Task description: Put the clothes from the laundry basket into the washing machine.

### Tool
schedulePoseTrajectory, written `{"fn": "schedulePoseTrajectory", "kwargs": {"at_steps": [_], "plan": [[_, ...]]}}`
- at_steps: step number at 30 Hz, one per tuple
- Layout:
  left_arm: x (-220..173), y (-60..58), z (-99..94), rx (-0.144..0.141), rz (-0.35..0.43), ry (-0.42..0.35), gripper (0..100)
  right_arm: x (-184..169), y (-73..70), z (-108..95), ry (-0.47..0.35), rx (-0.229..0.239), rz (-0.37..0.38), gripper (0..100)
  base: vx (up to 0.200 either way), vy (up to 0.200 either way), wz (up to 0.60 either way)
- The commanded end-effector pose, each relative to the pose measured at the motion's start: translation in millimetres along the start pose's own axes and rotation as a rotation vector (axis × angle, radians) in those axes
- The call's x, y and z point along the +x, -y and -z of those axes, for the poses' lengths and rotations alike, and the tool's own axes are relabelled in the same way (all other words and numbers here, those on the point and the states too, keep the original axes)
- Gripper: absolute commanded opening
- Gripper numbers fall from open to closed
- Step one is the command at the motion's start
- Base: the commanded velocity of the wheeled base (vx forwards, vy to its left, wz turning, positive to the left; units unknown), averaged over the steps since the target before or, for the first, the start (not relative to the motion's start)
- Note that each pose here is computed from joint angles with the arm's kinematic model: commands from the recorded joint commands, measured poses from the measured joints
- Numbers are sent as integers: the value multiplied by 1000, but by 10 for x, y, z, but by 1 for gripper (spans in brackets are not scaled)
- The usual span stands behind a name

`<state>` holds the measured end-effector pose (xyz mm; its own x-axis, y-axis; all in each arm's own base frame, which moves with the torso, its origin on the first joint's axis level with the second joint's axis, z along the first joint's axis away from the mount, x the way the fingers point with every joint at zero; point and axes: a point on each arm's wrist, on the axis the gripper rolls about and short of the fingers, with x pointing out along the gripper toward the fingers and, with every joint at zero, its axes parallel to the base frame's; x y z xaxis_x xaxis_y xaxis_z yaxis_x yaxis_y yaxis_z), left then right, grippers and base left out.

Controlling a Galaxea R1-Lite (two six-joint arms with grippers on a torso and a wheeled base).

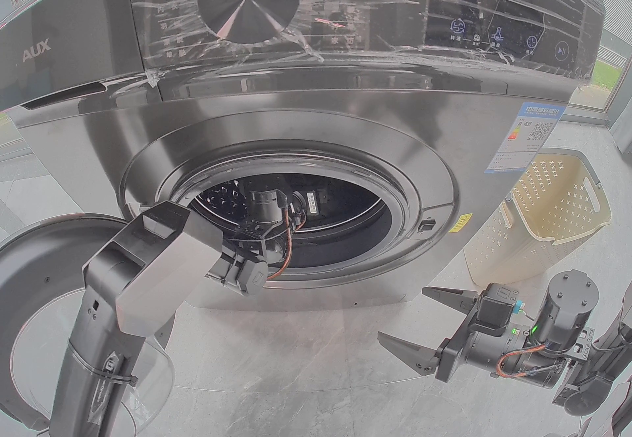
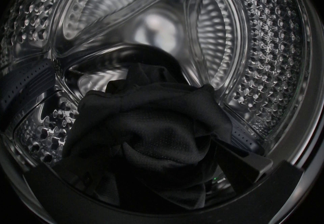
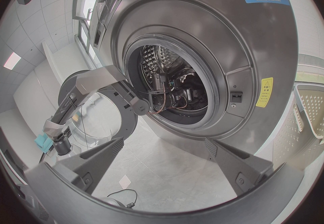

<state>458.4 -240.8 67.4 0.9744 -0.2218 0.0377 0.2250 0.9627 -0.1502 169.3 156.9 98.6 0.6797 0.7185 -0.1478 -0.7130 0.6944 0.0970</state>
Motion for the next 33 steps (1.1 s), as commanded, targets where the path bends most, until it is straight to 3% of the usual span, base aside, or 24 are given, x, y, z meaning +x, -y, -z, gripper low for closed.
{"fn": "schedulePoseTrajectory", "kwargs": {"at_steps": [1, 6, 12, 13, 14, 25, 33], "plan": [[-328, 132, -421, 2, 34, 9, 100, -1, -1, 4, -2, 0, -1, 100, 0, 0, 0], [-699, 206, -530, 40, 61, -64, 100, -1, -1, 4, -2, 2, -1, 100, 0, 0, 0], [-1035, 260, -323, 88, 94, -176, 100, -15, 0, 24, -12, 2, 0, 100, 0, 0, 0], [-1150, 273, -200, 117, 108, -223, 100, -17, 0, 27, -14, 2, 1, 100, 0, 0, 0], [-1201, 288, -156, 126, 119, -239, 100, -17, 0, 27, -14, 2, 1, 100, 0, 0, 0], [-1805, 464, -31, 152, 234, -297, 100, -42, -1, 38, -20, 3, 1, 100, 0, 0, 0], [-2172, 483, -72, 141, 295, -286, 100, -63, 16, 9, -5, 3, 9, 100, 0, 0, 0]]}}
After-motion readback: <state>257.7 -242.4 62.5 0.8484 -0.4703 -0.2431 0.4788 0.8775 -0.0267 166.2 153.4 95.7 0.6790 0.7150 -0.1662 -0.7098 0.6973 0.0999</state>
